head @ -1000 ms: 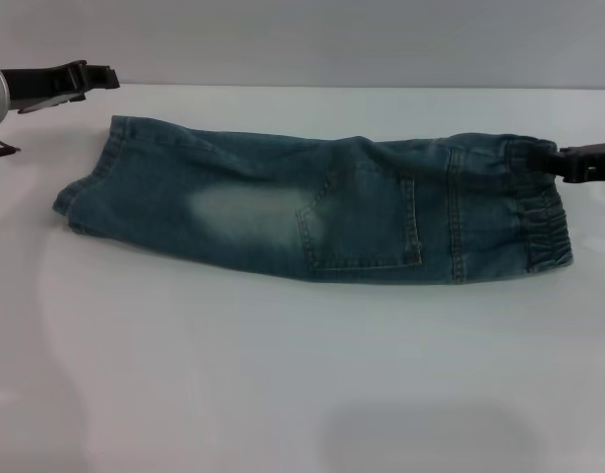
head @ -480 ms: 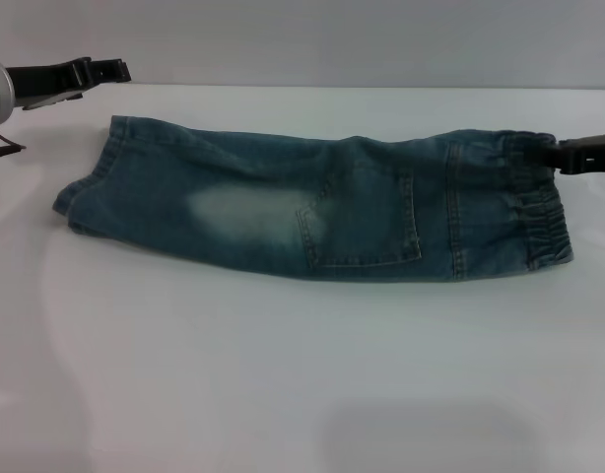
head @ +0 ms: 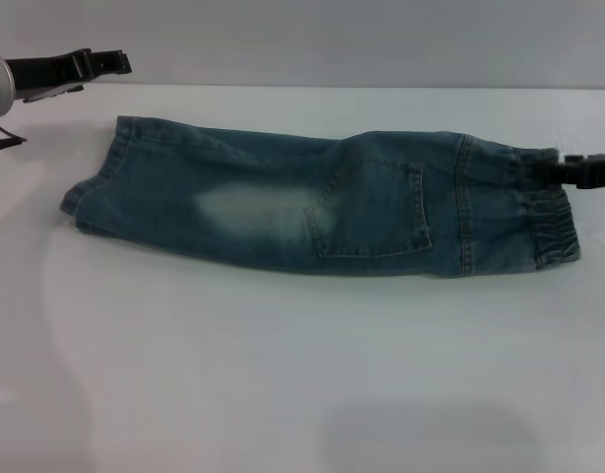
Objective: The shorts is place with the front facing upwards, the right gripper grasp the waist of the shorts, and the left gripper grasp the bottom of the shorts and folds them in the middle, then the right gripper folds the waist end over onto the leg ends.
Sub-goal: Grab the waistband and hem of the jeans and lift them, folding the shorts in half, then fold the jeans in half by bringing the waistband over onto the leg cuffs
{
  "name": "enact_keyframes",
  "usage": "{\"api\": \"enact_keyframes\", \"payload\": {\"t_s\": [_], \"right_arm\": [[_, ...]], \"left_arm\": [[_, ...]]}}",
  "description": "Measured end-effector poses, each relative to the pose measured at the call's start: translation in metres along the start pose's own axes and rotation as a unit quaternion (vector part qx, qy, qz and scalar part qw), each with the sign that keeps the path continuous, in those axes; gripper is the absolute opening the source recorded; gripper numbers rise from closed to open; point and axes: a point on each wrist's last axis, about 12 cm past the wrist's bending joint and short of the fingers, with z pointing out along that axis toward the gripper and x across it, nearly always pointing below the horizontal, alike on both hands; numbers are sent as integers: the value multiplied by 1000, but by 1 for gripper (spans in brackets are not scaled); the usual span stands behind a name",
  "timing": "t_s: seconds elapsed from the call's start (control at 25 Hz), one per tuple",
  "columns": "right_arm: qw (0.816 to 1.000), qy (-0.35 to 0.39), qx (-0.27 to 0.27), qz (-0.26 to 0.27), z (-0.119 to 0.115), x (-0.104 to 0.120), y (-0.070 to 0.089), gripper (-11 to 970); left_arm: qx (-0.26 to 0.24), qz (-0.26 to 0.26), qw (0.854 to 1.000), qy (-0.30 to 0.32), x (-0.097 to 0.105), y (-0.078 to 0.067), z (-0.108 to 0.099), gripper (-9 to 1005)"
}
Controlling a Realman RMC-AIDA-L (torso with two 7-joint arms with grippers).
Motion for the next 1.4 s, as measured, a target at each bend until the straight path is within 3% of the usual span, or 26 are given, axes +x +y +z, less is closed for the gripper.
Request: {"api": "enact_keyframes", "payload": {"t_s": [0.28,0.56,0.72,0.92,1.08,1.4], "right_arm": [[1000,9,17,5,-3,1,-5,508],[999,-41,-9,-5,-19,-26,2,540],[998,-56,-35,-17,-12,-38,15,540],[995,-31,-80,-44,17,-33,46,540],[994,-15,-96,-50,26,-26,56,540],[997,-6,-65,-29,28,-5,46,539]], "left_arm": [[0,-2,1000,-3,-1,0,0,820],[8,-5,1000,-17,-3,0,-2,819],[13,-6,1000,-21,-3,-1,-2,819],[30,-3,999,-37,-5,-5,-3,819],[30,-3,999,-37,-5,-5,-3,818],[41,5,998,-43,-7,-12,-1,818]]}}
